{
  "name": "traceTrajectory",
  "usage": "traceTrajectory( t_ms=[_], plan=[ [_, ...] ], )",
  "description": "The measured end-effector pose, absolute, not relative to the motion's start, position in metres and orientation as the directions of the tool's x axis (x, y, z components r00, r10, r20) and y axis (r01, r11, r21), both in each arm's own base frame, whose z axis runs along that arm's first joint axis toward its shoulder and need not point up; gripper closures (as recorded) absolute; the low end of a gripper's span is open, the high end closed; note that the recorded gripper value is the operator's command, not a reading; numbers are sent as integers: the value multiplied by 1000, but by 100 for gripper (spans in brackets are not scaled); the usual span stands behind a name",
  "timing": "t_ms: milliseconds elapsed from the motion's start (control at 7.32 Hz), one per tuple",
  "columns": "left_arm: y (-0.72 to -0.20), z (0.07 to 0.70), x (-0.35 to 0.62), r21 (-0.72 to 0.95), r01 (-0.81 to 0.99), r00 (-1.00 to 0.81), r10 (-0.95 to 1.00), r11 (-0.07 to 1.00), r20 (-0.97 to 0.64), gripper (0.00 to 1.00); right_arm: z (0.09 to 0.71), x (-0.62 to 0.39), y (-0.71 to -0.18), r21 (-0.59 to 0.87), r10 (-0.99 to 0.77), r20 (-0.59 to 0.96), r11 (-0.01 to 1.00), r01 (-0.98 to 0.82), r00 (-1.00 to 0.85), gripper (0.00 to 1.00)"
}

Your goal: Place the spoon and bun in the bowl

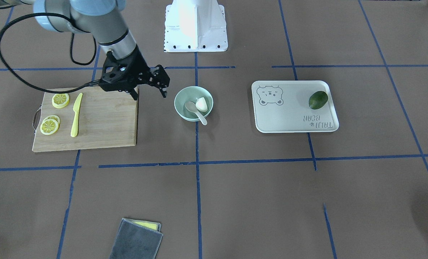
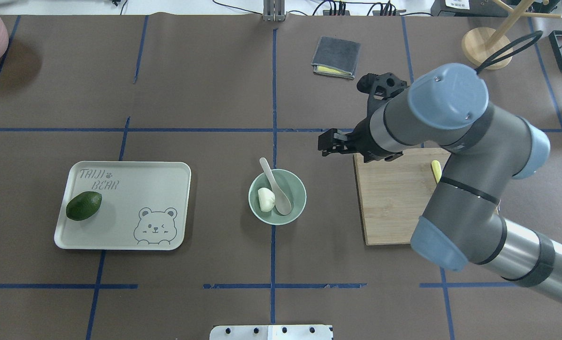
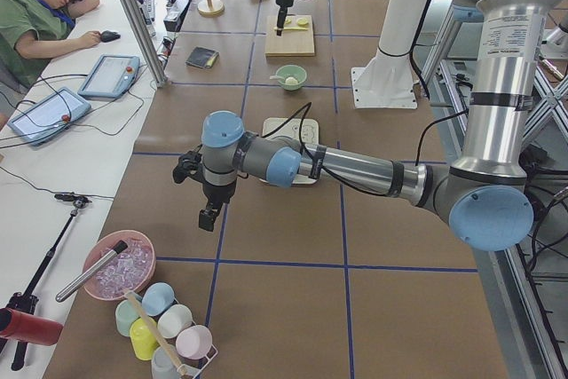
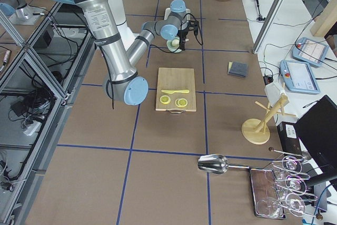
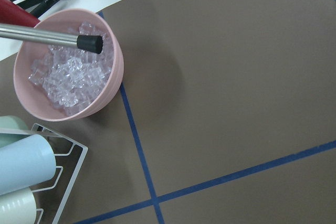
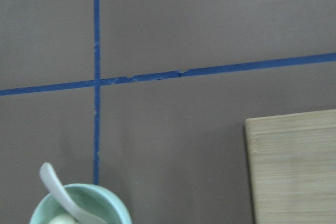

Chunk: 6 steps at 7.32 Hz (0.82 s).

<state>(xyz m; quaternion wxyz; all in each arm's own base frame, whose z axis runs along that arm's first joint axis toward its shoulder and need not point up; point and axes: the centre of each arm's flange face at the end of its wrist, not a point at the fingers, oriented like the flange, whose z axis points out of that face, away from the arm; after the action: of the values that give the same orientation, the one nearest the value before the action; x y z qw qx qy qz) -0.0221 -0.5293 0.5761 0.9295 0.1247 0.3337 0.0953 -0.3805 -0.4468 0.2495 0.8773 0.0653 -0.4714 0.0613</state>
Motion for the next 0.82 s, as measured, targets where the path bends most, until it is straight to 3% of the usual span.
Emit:
traceTrajectory(
  t_ms=[820],
  plan=[
    [-499,612,-54,214,-30,713,171,976,-680,0,459,-136,-527,180,-129,711,984,-2,691,0]
  ],
)
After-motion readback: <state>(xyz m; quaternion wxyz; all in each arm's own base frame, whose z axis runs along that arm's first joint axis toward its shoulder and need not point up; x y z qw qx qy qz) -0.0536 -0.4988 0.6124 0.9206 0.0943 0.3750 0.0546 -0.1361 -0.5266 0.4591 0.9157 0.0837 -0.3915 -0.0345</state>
